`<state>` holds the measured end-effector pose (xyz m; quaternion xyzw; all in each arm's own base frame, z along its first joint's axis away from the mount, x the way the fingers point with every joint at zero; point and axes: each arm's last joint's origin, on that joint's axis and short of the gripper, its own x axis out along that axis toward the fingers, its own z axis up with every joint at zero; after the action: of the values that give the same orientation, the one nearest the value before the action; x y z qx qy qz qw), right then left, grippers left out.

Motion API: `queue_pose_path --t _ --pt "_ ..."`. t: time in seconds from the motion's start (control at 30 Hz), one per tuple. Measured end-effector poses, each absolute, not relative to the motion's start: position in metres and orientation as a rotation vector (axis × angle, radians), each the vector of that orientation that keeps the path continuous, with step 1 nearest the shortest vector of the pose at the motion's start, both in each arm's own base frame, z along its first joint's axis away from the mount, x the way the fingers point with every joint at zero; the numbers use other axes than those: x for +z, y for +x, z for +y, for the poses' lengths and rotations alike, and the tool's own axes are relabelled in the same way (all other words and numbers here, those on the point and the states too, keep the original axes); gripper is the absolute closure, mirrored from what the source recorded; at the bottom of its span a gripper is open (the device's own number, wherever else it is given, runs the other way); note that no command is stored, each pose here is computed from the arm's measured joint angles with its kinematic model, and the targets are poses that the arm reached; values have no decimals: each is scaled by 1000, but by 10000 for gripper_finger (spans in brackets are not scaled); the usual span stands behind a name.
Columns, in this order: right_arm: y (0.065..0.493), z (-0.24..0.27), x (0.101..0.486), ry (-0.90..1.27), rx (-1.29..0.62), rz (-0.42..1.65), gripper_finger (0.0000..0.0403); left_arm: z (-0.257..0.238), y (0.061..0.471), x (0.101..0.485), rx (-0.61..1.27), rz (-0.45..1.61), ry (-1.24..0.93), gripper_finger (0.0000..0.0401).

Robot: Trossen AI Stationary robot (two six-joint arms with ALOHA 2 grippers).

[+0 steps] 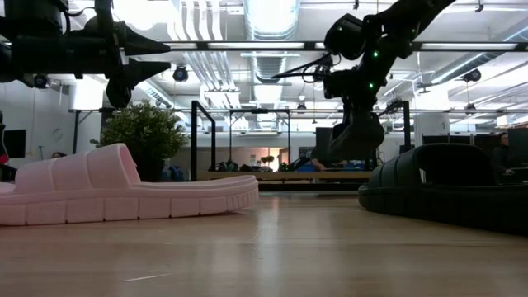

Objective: Pick and place slides into the shelf
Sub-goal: Put the right black slipper on the shelf

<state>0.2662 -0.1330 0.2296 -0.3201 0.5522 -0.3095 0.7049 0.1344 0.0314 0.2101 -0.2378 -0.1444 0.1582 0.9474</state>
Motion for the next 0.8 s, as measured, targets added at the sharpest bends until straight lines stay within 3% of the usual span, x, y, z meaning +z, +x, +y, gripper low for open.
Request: queue_pose_path --t 0.8 --pt "260 -131 203 -780 -671 1253 395 32 135 208 335 -276 -486 257"
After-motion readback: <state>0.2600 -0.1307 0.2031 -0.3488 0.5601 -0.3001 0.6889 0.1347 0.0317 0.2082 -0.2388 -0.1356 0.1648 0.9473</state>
